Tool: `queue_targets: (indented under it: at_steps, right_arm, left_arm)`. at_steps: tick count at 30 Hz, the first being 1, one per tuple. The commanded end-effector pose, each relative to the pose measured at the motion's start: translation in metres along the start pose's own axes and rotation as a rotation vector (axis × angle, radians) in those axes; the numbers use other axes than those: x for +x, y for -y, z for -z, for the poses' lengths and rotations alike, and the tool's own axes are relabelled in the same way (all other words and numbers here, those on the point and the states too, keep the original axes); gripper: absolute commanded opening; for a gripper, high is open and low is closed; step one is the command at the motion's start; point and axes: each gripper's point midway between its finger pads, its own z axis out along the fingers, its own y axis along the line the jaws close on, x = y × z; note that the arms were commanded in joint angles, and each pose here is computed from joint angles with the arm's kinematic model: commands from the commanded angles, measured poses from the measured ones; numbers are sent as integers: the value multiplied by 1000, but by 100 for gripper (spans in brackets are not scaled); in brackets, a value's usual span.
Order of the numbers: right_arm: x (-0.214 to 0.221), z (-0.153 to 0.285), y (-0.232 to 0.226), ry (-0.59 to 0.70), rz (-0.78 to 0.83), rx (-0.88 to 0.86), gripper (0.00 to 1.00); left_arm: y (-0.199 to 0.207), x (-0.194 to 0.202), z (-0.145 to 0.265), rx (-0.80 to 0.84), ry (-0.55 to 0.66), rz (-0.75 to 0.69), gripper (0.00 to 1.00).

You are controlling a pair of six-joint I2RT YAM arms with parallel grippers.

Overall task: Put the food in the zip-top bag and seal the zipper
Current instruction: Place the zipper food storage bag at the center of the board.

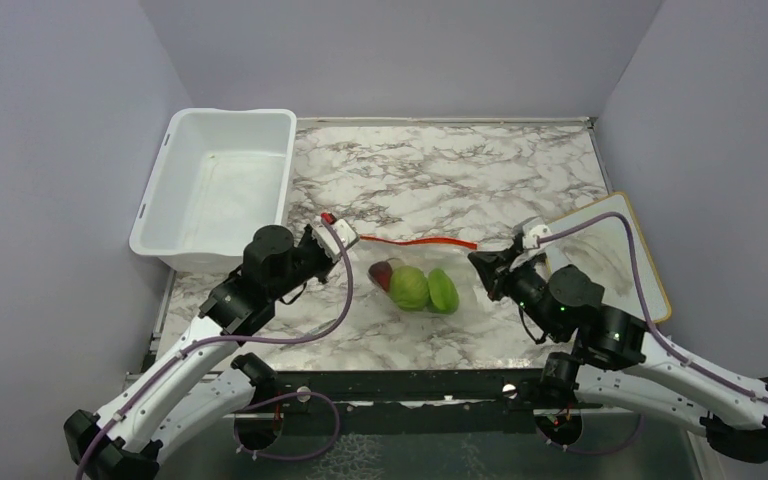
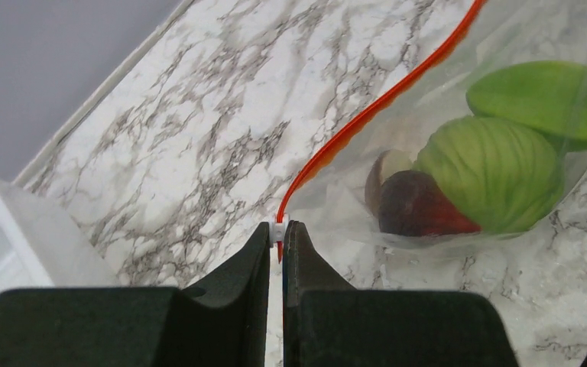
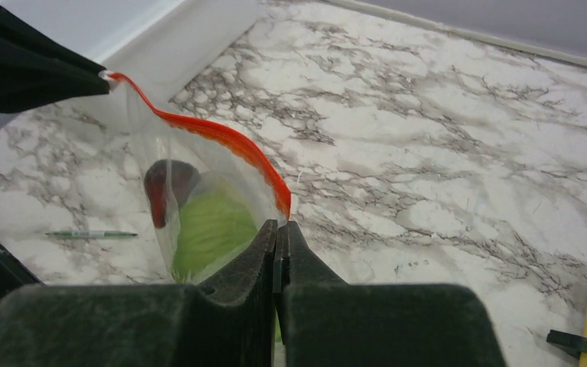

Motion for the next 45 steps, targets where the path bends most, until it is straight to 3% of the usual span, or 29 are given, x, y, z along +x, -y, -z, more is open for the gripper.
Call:
queue_targets:
  at_steps: [1, 6, 11, 15, 18, 24, 31, 39, 45]
  right_arm:
    - [-4, -19, 0, -2, 18, 59, 1]
    - [5, -53, 2, -18, 109, 134, 1]
    - [6, -92, 28, -70, 64, 211, 1]
    - [16, -115, 49, -115, 7, 238, 5]
    - [21, -121, 55, -132, -7, 254, 17]
    - [11, -110, 58, -121, -42, 278, 53]
    - [5, -84, 56, -116, -91, 262, 85]
    - [6, -57, 21, -168, -201, 70, 86]
    - [37, -38, 10, -304, -386, 75, 84]
  left_arm:
    - [-28, -10, -11, -148, 28, 86, 4]
    - [-43, -17, -22, -214, 38, 114, 6]
    - [-65, -37, -39, -279, 48, 102, 7]
    - [-78, -43, -56, -312, 16, 118, 23]
    - [-77, -46, -66, -298, 6, 152, 35]
    - [-72, -53, -69, -260, -4, 207, 56]
    - [-59, -63, -57, -195, -17, 269, 65]
    - [-29, -41, -48, -82, -76, 315, 66]
    - [10, -1, -46, 23, -225, 497, 65]
